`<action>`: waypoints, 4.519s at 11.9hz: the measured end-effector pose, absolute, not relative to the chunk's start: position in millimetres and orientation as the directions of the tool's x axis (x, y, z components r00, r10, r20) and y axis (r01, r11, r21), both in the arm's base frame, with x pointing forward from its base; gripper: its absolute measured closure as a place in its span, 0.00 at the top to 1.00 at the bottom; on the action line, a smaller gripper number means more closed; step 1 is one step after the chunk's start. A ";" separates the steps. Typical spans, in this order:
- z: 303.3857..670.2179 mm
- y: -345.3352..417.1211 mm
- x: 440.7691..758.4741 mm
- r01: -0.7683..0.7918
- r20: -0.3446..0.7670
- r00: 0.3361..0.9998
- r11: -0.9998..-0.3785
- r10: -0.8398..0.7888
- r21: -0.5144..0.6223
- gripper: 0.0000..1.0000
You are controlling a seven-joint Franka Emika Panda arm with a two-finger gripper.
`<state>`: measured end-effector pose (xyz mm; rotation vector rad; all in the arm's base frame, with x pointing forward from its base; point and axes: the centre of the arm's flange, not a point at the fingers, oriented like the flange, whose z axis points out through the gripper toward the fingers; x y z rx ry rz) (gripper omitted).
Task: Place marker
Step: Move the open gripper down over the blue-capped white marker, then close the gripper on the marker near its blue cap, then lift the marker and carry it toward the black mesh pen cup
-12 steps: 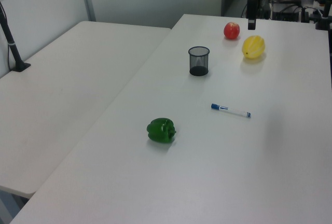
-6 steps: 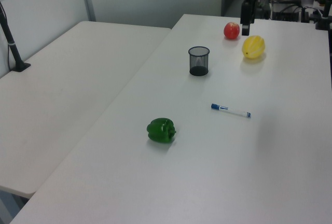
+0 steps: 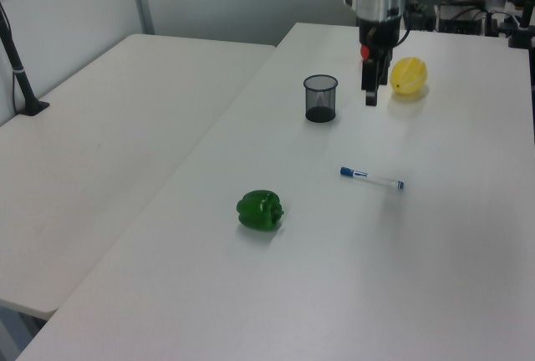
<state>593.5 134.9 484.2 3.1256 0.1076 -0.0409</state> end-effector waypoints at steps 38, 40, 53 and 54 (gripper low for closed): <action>305.1 167.4 619.4 0.016 -0.005 1.000 -0.997 0.016 0.070 0.18; 305.9 168.1 619.7 0.017 -0.003 1.000 -0.997 0.017 0.070 0.18; 569.5 145.4 603.2 0.017 0.009 1.000 -0.994 0.018 0.105 0.18; 569.5 144.7 603.4 0.016 0.009 1.000 -0.994 0.017 0.105 0.18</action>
